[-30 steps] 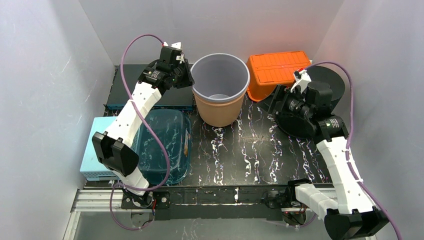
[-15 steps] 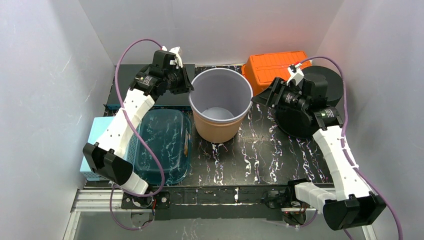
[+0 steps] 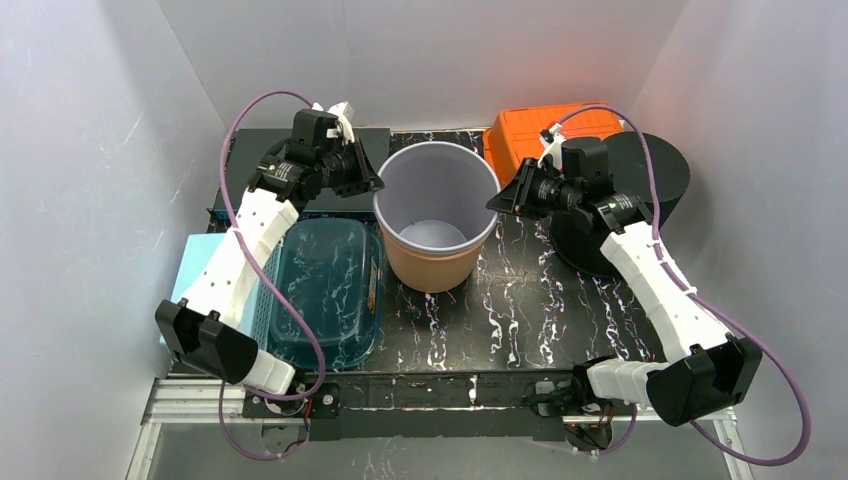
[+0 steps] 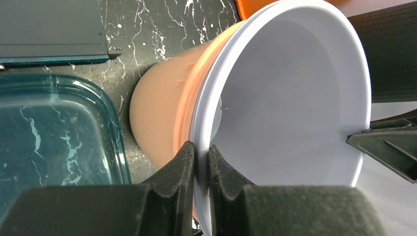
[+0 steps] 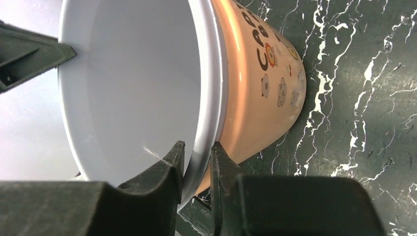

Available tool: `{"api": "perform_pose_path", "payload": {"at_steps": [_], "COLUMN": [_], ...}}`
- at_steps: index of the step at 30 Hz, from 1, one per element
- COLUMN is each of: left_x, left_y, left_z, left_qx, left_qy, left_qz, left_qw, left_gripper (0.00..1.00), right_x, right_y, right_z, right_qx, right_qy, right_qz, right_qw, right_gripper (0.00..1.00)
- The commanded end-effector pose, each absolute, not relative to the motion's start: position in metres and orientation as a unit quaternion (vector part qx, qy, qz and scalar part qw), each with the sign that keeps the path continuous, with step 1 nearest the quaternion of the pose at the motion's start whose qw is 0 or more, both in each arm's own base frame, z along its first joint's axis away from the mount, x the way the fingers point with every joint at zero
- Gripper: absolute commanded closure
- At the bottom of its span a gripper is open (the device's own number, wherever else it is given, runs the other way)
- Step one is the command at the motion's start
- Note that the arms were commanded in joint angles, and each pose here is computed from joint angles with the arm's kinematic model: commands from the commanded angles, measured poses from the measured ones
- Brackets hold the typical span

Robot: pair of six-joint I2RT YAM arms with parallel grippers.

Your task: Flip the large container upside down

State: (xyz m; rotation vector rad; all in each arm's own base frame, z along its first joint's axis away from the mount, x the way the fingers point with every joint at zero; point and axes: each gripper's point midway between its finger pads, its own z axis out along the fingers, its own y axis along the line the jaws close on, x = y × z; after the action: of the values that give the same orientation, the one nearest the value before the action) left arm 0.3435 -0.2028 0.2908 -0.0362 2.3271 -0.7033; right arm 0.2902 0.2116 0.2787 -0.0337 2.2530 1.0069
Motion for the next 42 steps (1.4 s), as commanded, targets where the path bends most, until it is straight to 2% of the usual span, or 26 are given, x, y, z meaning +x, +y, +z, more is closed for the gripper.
{"api": "perform_pose_path", "payload": {"at_steps": [1, 3, 4, 8, 10, 13, 14, 15, 17, 20, 21, 23, 27, 31, 36, 42], "left_x": [0.312, 0.31, 0.308, 0.304, 0.302, 0.297, 0.296, 0.294, 0.292, 0.289, 0.288, 0.286, 0.283, 0.281, 0.279, 0.281], "left_y": [-0.234, -0.232, -0.231, -0.225, -0.221, -0.218, -0.217, -0.216, -0.215, -0.215, -0.215, -0.217, -0.217, -0.218, -0.222, -0.229], "left_z": [0.342, 0.346, 0.347, 0.345, 0.34, 0.329, 0.325, 0.323, 0.322, 0.326, 0.328, 0.33, 0.327, 0.323, 0.324, 0.328], "left_qx": [0.02, 0.019, 0.017, 0.014, 0.019, 0.03, 0.033, 0.038, 0.045, 0.052, 0.054, 0.066, 0.075, 0.078, 0.084, 0.078], "left_qy": [0.852, 0.851, 0.851, 0.858, 0.864, 0.878, 0.882, 0.884, 0.885, 0.884, 0.883, 0.881, 0.886, 0.888, 0.886, 0.875], "left_qz": [-0.379, -0.38, -0.378, -0.363, -0.352, -0.335, -0.33, -0.327, -0.326, -0.327, -0.328, -0.333, -0.33, -0.333, -0.343, -0.365], "left_qw": [0.359, 0.363, 0.364, 0.363, 0.358, 0.341, 0.335, 0.332, 0.329, 0.331, 0.332, 0.329, 0.318, 0.306, 0.301, 0.309], "left_gripper": [1.0, 1.0, 0.95, 0.6, 0.53, 0.51, 0.53, 0.6, 0.68, 0.71, 0.69, 0.56, 0.54, 0.64, 0.83, 0.97], "right_x": [0.286, 0.288, 0.289, 0.287, 0.287, 0.288, 0.288, 0.288, 0.289, 0.289, 0.288, 0.286, 0.283, 0.282, 0.279, 0.277], "right_y": [0.233, 0.23, 0.229, 0.234, 0.236, 0.236, 0.235, 0.234, 0.23, 0.23, 0.232, 0.235, 0.238, 0.237, 0.239, 0.241], "right_z": [0.314, 0.32, 0.322, 0.339, 0.35, 0.363, 0.366, 0.37, 0.375, 0.382, 0.383, 0.389, 0.4, 0.4, 0.397, 0.401], "right_qx": [-0.039, -0.027, -0.021, -0.011, -0.003, 0.013, 0.019, 0.023, 0.032, 0.033, 0.03, 0.024, 0.014, 0.009, 0.001, 0.009], "right_qy": [0.835, 0.833, 0.833, 0.819, 0.807, 0.796, 0.792, 0.789, 0.787, 0.786, 0.786, 0.784, 0.78, 0.786, 0.783, 0.759], "right_qz": [0.415, 0.41, 0.41, 0.436, 0.453, 0.467, 0.47, 0.471, 0.468, 0.471, 0.474, 0.484, 0.496, 0.49, 0.498, 0.526], "right_qw": [0.36, 0.37, 0.372, 0.372, 0.378, 0.386, 0.39, 0.393, 0.4, 0.399, 0.395, 0.388, 0.382, 0.376, 0.372, 0.385], "right_gripper": [0.81, 0.93, 0.98, 0.99, 0.99, 0.99, 0.99, 0.99, 0.99, 0.99, 0.99, 0.99, 0.99, 0.99, 0.99, 0.99]}}
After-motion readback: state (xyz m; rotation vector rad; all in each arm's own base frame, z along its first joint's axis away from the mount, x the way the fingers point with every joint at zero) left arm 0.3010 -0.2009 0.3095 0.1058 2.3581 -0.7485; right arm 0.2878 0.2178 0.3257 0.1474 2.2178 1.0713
